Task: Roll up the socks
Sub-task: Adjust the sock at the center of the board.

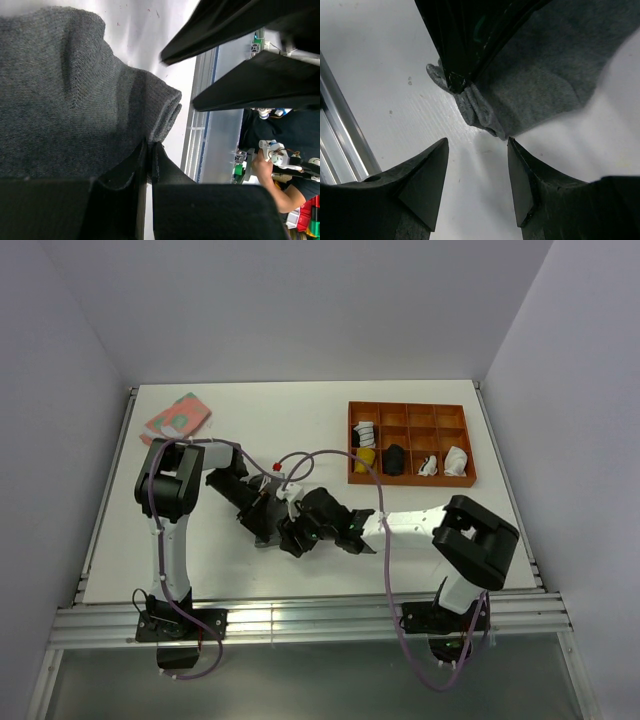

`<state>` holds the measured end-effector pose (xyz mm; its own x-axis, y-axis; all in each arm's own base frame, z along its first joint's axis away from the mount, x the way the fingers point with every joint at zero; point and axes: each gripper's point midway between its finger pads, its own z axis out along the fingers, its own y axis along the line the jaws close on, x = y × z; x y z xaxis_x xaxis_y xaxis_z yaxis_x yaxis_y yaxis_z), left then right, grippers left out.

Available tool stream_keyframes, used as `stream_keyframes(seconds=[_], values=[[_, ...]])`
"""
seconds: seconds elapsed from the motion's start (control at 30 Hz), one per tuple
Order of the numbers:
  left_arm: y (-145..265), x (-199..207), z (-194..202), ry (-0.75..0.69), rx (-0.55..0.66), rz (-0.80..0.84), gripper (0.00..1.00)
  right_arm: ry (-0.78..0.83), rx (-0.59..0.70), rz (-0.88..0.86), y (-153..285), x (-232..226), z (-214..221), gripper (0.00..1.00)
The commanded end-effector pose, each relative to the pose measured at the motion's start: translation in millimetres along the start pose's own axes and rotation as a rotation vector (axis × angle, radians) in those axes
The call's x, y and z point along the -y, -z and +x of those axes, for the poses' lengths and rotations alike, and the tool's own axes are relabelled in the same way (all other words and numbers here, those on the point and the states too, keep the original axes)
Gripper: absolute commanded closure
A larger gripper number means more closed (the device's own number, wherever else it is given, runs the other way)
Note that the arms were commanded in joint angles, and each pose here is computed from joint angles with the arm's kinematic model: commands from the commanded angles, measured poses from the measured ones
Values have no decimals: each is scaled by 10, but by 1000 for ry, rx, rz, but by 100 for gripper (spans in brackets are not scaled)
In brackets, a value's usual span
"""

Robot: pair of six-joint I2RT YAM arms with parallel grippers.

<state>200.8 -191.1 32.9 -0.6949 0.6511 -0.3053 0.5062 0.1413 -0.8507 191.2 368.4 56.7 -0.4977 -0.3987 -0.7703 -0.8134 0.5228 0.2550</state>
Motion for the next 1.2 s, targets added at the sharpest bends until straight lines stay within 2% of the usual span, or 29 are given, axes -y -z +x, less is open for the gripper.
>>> stream_keyframes(seconds=[0.0, 0.37, 1.17], values=[[9, 19, -38, 10, 11, 13, 92, 55, 91, -33, -95, -126, -308, 42], [-2, -40, -35, 27, 8, -1, 92, 100, 101, 88, -223, -31, -379, 42], [-16, -90, -47, 48, 11, -4, 92, 105, 34, 23, -379, -102, -79, 46]])
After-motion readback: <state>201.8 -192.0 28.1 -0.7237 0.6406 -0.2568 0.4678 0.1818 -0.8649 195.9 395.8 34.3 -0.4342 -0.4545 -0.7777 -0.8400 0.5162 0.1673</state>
